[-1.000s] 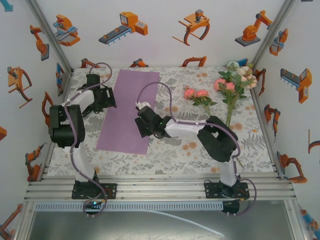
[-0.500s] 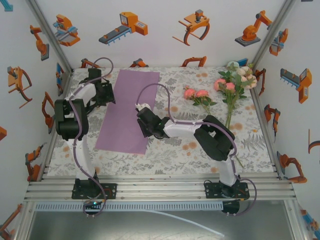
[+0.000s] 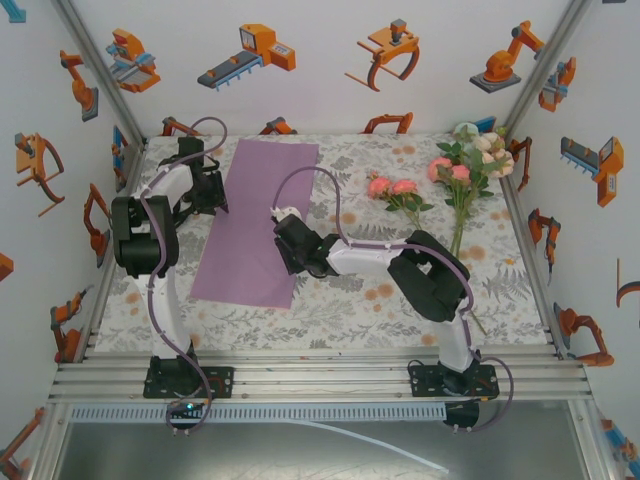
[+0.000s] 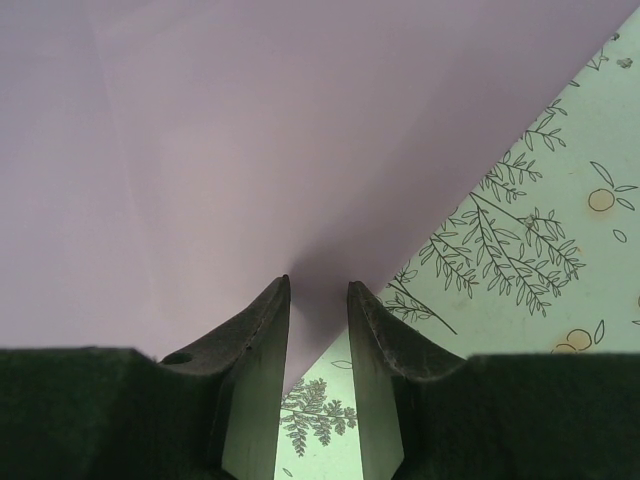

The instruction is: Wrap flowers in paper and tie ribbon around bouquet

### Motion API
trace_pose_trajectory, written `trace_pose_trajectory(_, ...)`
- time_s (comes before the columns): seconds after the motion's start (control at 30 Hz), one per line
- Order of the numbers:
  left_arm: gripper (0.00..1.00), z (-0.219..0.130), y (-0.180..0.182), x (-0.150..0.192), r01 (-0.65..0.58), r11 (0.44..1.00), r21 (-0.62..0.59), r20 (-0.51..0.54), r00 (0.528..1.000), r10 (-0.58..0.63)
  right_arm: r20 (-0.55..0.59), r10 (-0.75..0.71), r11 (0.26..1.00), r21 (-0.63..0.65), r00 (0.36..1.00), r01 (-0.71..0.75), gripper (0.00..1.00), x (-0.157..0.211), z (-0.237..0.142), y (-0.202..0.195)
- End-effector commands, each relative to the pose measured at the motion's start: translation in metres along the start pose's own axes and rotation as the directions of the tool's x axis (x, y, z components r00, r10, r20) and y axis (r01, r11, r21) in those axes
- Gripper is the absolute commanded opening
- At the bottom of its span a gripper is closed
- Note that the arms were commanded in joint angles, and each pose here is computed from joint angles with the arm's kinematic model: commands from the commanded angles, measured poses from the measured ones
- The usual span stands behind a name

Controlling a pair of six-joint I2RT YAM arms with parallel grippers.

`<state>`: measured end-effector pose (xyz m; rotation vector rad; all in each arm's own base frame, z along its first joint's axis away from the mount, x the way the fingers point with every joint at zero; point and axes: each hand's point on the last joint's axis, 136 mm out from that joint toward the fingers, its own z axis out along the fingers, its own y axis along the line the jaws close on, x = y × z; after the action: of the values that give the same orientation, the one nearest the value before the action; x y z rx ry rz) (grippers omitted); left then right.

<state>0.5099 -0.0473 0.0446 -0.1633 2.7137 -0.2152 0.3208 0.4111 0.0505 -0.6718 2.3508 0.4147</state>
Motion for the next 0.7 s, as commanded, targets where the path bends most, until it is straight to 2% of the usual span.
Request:
trace_pose_trajectory(0.0,0.40,-0.003,-0.004,0.004,-0.007,1.000,0.027,-0.025,1.000,0.007,-0.003,-0.009,1.000,0.015,1.000,0.009,0.32,0.002,0.007,-0.002)
trace_pose_trajectory(0.17,0.38,-0.016,-0.010,-0.001,-0.001,0.999,0.051,0.001,1.000,0.000,-0.006,-0.011,1.000,0.014,1.000,0.011,0.32,0.003,0.008,-0.002)
trace_pose_trajectory(0.43,0.24,-0.037,-0.026,-0.001,0.055,0.990,0.131,0.012,0.998,-0.057,-0.005,-0.020,0.999,0.028,1.000,0.020,0.32,0.002,0.006,-0.004)
trace_pose_trajectory(0.53,0.11,-0.045,-0.029,0.005,0.142,0.980,0.137,-0.014,0.990,-0.142,0.012,-0.035,0.999,0.036,0.999,0.035,0.37,-0.004,-0.002,-0.006)
trace_pose_trajectory(0.6,0.01,-0.054,-0.028,0.011,0.204,0.974,0.097,-0.016,0.979,-0.203,0.031,-0.064,0.997,0.037,0.997,0.062,0.43,-0.013,-0.014,-0.006)
trace_pose_trajectory(0.67,0.00,-0.064,-0.029,0.016,0.238,0.970,0.051,-0.019,0.971,-0.238,0.054,-0.096,0.995,0.020,0.994,0.095,0.50,-0.023,-0.030,-0.003)
